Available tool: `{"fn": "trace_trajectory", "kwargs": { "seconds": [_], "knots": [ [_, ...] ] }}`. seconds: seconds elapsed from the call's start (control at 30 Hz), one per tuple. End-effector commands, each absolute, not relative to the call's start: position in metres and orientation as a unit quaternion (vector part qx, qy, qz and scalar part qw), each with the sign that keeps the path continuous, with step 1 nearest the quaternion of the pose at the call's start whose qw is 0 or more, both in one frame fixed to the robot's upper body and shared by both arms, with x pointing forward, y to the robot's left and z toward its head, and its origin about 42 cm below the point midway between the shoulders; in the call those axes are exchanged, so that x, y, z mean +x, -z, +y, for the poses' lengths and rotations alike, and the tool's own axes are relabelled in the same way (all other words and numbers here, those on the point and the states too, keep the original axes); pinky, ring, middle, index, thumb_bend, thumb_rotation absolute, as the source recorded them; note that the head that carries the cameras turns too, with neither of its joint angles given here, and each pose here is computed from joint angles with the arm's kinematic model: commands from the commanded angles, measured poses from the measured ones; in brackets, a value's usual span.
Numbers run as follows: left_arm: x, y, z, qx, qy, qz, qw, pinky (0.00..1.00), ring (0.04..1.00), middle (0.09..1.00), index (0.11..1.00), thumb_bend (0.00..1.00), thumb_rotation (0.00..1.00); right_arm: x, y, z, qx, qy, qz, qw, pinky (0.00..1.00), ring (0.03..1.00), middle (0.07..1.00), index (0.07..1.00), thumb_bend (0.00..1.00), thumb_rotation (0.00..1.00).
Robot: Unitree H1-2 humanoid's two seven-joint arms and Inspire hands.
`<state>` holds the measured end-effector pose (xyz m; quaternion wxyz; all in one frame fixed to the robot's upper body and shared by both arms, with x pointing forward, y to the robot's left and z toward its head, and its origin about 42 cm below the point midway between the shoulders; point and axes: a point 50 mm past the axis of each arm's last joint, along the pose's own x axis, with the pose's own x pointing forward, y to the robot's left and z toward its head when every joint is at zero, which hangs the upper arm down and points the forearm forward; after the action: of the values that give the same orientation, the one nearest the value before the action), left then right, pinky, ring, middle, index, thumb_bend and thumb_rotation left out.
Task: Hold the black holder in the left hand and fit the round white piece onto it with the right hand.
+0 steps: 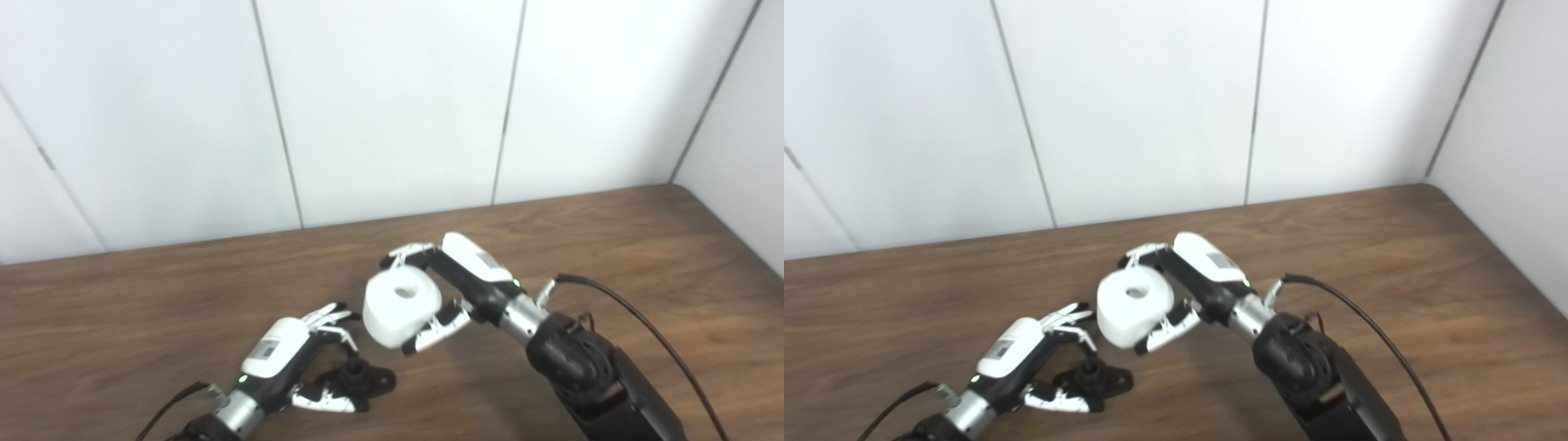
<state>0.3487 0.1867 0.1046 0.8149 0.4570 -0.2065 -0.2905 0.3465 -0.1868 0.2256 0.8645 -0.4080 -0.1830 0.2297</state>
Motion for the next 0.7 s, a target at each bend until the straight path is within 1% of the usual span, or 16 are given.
{"fn": "trace_trajectory", "kwargs": {
  "seconds": [0.0,0.07,0.17,0.4,0.67],
  "knots": [
    [0.313,-0.051,0.180,0.463,0.326,-0.111,0.816,0.88,0.947,0.870,0.480,0.52,0.06,0.344,-0.245,-0.177,-0.395,-0.234,-0.222,0.860,0.66,0.783,0.771,0.481,0.52,0.13],
    [0.314,-0.051,0.178,0.463,0.327,-0.109,0.816,0.88,0.954,0.875,0.480,0.52,0.06,0.341,-0.244,-0.172,-0.393,-0.245,-0.223,0.858,0.68,0.795,0.774,0.481,0.52,0.13],
    [0.315,-0.052,0.175,0.461,0.327,-0.105,0.818,0.90,0.963,0.881,0.480,0.52,0.06,0.338,-0.243,-0.165,-0.391,-0.259,-0.226,0.854,0.69,0.780,0.772,0.481,0.52,0.13],
    [0.315,-0.052,0.167,0.454,0.328,-0.110,0.821,0.91,0.962,0.879,0.480,0.52,0.06,0.340,-0.230,-0.157,-0.401,-0.281,-0.209,0.847,0.64,0.766,0.773,0.481,0.52,0.13],
    [0.315,-0.050,0.164,0.450,0.329,-0.111,0.823,0.92,0.972,0.877,0.480,0.52,0.06,0.344,-0.223,-0.146,-0.398,-0.293,-0.201,0.846,0.65,0.759,0.776,0.481,0.52,0.13]
  ]
}}
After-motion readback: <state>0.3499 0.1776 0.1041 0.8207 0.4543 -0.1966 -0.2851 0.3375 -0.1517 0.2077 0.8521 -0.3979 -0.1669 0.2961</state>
